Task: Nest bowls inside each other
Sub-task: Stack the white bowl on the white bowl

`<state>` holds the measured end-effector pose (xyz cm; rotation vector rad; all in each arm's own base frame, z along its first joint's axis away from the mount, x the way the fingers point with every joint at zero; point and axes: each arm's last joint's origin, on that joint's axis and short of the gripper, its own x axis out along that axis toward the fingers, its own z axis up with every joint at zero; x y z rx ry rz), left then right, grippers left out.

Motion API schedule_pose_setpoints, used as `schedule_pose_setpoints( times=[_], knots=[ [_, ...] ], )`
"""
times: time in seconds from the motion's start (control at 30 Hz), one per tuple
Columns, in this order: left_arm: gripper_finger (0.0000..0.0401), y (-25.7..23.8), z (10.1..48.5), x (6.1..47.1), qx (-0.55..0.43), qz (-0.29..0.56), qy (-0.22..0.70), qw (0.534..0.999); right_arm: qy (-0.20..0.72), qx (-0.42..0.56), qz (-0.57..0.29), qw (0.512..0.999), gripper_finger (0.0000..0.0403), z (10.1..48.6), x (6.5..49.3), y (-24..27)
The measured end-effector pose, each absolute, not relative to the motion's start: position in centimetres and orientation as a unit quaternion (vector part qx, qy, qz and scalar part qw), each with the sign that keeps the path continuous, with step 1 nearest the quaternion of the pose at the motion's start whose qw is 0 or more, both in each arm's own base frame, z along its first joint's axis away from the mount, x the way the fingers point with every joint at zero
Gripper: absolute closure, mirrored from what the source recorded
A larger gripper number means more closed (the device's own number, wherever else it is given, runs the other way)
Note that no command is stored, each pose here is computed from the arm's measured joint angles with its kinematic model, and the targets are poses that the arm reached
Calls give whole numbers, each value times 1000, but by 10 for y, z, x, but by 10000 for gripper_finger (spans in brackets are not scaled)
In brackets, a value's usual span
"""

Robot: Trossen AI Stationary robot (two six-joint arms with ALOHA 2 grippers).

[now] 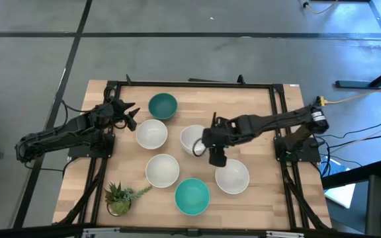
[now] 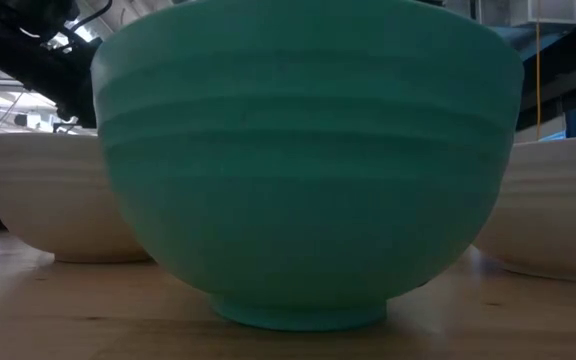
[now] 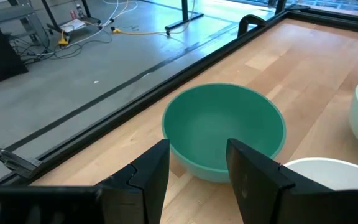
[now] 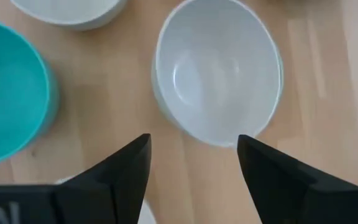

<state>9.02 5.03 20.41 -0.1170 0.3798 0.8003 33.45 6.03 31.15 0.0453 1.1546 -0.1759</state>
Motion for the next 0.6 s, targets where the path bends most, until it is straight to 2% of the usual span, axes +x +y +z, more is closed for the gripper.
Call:
schedule_pose_setpoints(
  times=[0.33,0.6],
  knots=[
    [247,50,204,90,-56,387,184,902,483,103,-87,865,162,281,274,71],
    [247,50,204,90,-56,387,185,901,540,148,-105,822,162,235,239,86]
  ],
)
